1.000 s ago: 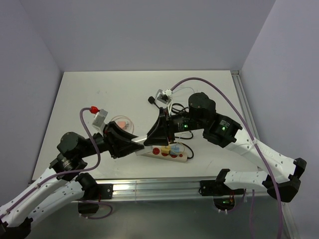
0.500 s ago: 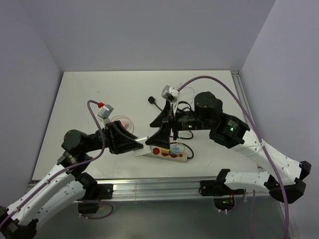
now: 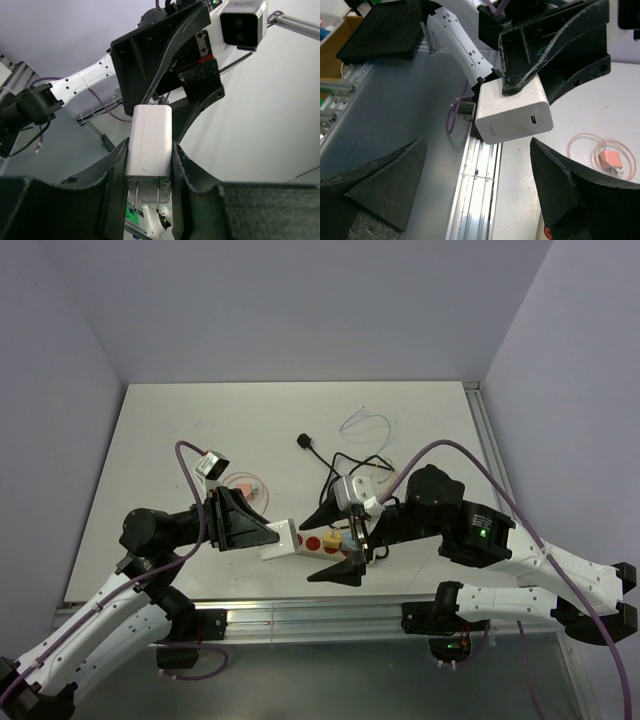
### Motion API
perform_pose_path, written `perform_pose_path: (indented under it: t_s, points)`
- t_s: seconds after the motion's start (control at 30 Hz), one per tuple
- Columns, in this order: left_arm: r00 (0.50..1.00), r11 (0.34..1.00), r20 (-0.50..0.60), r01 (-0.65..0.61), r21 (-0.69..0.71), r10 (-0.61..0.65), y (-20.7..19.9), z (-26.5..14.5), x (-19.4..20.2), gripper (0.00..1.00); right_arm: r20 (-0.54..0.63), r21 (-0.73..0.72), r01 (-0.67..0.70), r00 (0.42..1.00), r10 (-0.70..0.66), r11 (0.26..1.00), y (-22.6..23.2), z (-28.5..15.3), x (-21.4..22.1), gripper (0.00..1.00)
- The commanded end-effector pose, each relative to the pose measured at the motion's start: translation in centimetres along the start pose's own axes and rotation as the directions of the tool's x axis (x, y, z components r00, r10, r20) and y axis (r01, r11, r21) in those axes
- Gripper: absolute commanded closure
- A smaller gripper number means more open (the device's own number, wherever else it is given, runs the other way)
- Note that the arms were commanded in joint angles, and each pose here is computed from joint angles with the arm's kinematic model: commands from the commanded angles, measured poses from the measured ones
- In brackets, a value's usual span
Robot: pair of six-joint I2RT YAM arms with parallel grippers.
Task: Insert the plug
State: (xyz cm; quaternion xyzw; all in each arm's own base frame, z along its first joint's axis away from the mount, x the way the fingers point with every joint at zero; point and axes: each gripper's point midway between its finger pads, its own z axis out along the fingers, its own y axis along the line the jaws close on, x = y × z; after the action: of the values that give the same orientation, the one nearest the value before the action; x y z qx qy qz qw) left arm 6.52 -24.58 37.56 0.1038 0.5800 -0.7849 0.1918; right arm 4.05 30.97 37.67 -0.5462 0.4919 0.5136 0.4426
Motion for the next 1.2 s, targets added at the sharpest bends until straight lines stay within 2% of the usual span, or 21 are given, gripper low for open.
perform_pose_path:
  t_s: [0.0,0.33,0.47,0.67,1.07,1.17]
  points:
    - [0.999,0.994,0.02,-0.047,0.099,0.045,-3.2,-0.4,-0.1,1.0,0.071,0.025,0.129,0.989,-0.13,0.991,-0.5,0.5,-2.0,0.09]
    - [0.999,0.993,0.004,-0.038,0.113,0.038,-3.4,-0.5,0.2,1.0,0.075,0.177,0.192,0.975,-0.207,0.965,-3.2,2.0,-3.2,0.1]
    - [0.999,0.993,0.003,-0.044,0.107,0.044,-3.3,-0.5,0.2,1.0,0.079,0.138,0.195,0.975,-0.207,0.971,-2.6,2.4,-3.5,0.1]
    - [0.999,0.994,0.004,-0.033,0.108,0.032,-2.9,-0.5,0.2,1.0,0.075,0.08,0.2,0.976,-0.206,0.977,-1.7,3.2,-3.4,0.16]
    - [1.0,0.993,0.008,-0.006,0.12,0.005,-2.6,-0.7,0.3,1.0,0.071,0.083,0.239,0.967,-0.245,0.967,-1.0,3.4,-4.0,0.17]
    - [1.0,0.992,0.009,-0.003,0.123,0.002,-2.7,-0.7,0.3,1.0,0.061,0.068,0.24,0.968,-0.244,0.968,-0.8,3.5,-3.8,0.21]
